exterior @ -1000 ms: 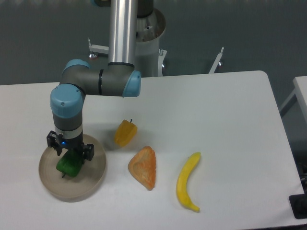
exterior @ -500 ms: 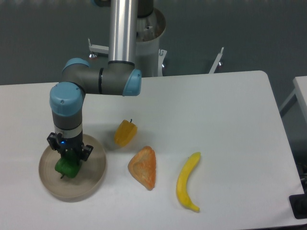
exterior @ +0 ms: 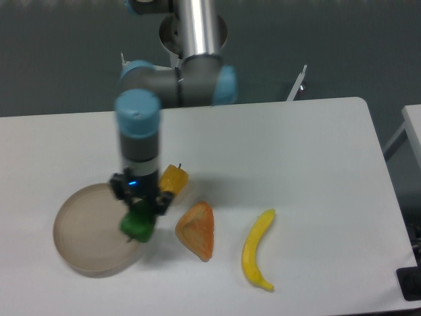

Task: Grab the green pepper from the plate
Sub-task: 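Lift the green pepper off the plate and carry it toward the banana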

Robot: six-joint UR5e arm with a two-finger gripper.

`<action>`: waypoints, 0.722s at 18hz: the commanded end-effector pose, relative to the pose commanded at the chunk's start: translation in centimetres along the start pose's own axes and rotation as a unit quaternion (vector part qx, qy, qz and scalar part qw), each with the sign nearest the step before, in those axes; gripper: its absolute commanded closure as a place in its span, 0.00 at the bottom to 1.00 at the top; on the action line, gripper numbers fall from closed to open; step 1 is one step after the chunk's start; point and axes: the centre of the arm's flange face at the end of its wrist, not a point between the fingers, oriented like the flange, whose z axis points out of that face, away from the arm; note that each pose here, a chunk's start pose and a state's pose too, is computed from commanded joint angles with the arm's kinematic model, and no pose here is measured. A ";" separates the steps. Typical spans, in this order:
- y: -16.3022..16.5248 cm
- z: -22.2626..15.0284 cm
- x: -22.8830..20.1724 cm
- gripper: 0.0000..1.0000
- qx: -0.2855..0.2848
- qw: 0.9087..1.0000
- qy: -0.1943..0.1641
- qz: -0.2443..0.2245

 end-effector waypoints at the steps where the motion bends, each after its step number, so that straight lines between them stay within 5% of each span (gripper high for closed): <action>1: 1.0 -0.2 -1.6 0.72 -0.006 1.000 0.001 0.012; 6: 6.0 -3.2 -8.1 0.72 -0.011 0.995 -0.014 0.097; 13: 8.7 -3.6 -11.7 0.72 -0.017 0.991 -0.024 0.129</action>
